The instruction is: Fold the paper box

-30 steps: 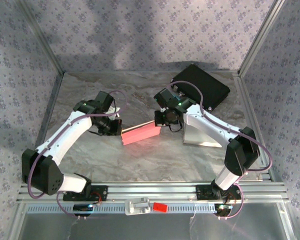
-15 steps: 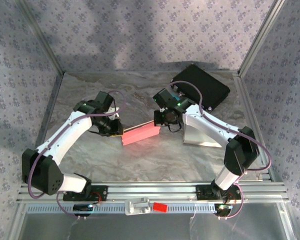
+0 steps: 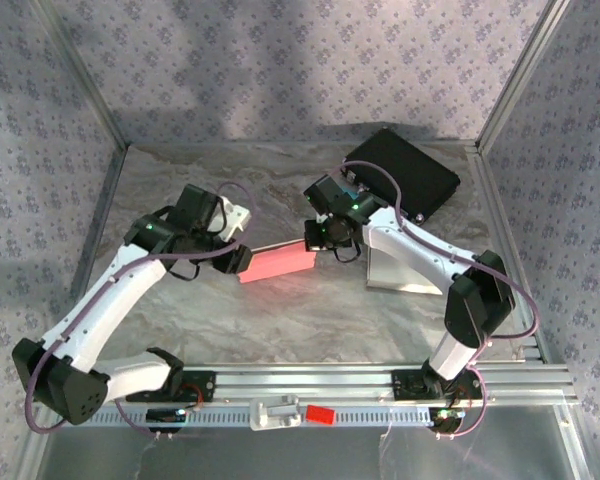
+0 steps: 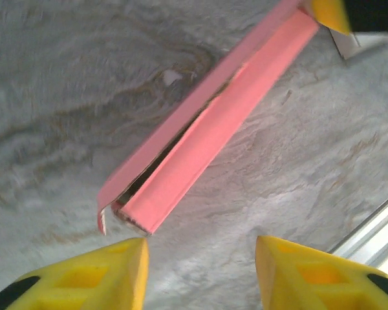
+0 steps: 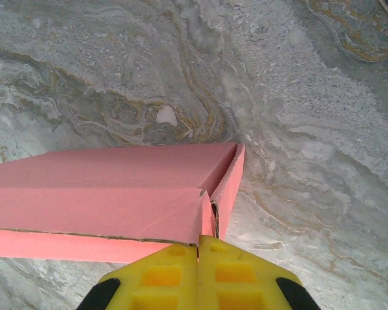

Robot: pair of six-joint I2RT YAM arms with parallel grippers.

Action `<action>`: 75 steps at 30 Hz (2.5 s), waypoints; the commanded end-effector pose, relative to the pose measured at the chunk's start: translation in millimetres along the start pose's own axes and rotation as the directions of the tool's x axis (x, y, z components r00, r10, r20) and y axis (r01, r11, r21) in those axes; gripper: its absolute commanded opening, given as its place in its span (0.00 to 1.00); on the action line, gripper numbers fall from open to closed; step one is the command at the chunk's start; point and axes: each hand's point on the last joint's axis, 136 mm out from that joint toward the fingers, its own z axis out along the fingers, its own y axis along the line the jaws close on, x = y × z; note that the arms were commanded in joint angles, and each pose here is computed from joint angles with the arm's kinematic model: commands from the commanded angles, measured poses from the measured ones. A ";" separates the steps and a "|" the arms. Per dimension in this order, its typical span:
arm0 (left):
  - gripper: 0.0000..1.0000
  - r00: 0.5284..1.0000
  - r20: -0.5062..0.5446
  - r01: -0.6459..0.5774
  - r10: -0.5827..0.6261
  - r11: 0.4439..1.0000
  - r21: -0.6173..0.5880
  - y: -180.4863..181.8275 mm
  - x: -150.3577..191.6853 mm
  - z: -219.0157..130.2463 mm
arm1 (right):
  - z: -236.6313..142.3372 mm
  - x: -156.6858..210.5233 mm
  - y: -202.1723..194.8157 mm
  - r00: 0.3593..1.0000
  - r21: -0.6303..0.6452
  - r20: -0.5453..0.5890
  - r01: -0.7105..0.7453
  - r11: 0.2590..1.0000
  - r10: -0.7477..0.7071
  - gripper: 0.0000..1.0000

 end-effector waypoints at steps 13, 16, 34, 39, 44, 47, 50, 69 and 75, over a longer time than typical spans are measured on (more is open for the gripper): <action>0.59 0.868 -0.132 -0.476 0.478 0.878 0.048 8.2 -4.8 53.7 | 8.4 -0.3 -4.5 0.998 -0.017 -0.059 0.007 1.000 -0.008 0.00; 0.58 0.860 -0.167 -0.474 0.481 0.877 0.086 5.3 2.2 63.5 | 9.7 0.2 -4.4 0.998 -0.019 -0.065 0.006 1.000 -0.007 0.00; 0.61 0.860 -0.094 -0.510 0.502 0.855 -0.097 23.4 -26.0 50.1 | 9.3 -2.1 -6.7 0.998 -0.025 -0.066 0.002 1.000 -0.003 0.00; 0.65 0.830 -0.146 -0.549 0.538 0.835 -0.044 26.3 -16.6 60.3 | 9.8 -2.9 -4.8 0.998 -0.036 -0.067 0.005 0.999 -0.008 0.00; 0.68 0.821 -0.111 -0.566 0.560 0.823 -0.039 30.1 -30.4 66.5 | 9.8 -2.1 -6.0 0.998 -0.033 -0.068 0.007 0.999 -0.009 0.00; 0.68 0.818 -0.107 -0.571 0.565 0.820 -0.032 34.8 -37.0 73.6 | 9.0 -0.7 -6.9 0.998 -0.033 -0.068 0.011 0.999 -0.013 0.00; 0.68 0.817 -0.088 -0.577 0.570 0.813 -0.084 41.4 -49.1 73.3 | 8.4 -0.7 -6.8 0.998 -0.037 -0.068 0.010 0.999 -0.013 0.00; 0.71 0.802 -0.008 -0.597 0.597 0.801 -0.029 31.9 -28.1 48.0 | 9.6 -1.0 -11.8 0.997 -0.038 -0.071 0.010 0.999 -0.013 0.00; 0.72 0.795 -0.017 -0.607 0.607 0.794 -0.046 47.7 -45.4 71.0 | 9.6 -0.9 -10.7 0.997 -0.045 -0.070 0.010 0.999 -0.013 0.00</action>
